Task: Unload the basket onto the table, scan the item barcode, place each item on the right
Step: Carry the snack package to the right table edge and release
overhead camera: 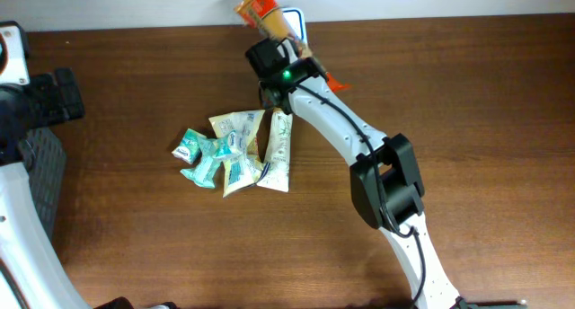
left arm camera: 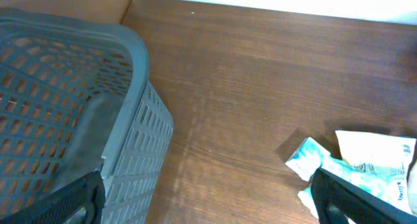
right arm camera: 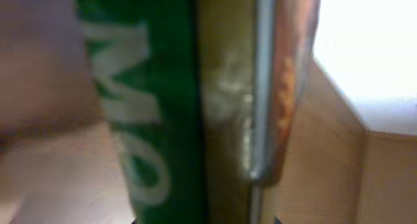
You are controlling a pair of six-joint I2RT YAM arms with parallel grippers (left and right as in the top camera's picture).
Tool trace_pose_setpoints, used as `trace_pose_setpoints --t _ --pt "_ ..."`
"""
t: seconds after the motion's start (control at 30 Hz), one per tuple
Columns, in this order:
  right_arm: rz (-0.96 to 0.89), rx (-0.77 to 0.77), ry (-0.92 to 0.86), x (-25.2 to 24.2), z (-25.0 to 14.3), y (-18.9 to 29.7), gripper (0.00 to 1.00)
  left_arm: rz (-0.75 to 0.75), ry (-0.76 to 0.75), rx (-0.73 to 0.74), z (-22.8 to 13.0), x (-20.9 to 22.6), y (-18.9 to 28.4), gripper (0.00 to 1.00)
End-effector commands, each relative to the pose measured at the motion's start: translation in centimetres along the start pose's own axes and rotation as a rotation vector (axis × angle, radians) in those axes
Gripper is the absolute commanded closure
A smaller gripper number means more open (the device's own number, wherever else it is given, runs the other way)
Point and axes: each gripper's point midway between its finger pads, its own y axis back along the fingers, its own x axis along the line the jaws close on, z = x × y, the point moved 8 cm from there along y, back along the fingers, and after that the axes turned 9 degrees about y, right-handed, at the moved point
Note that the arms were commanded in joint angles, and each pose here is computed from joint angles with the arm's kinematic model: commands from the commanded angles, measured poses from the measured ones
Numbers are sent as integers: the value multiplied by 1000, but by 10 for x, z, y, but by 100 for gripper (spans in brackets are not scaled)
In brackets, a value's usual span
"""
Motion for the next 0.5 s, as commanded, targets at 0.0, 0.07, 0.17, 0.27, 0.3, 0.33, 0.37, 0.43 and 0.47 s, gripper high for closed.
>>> trace_pose_setpoints --t 0.0,0.07,0.17,0.27,0.3,0.33,0.37,0.43,0.47 --pt "151 -175 -197 -63 3 87 96 -6 -7 -2 1 1 0 1" --pt "320 -196 -230 -82 -16 119 96 -6 -8 -2 1 1 0 1" --pt "540 -168 -354 -122 -59 151 96 -6 -8 -2 1 1 0 1" --pt "548 25 -503 -167 -115 129 96 -6 -8 -2 1 1 0 1" --pt "539 126 -553 -182 -139 107 96 -6 -8 -2 1 1 0 1" --pt "534 177 -580 -188 -151 94 96 -6 -8 -2 1 1 0 1" --pt "527 227 -610 -195 -164 79 96 -6 -7 -2 1 1 0 1" --pt "522 336 -680 -204 -194 42 96 -6 -8 -2 1 1 0 1" --pt "525 389 -704 -203 -209 23 96 -6 -8 -2 1 1 0 1"
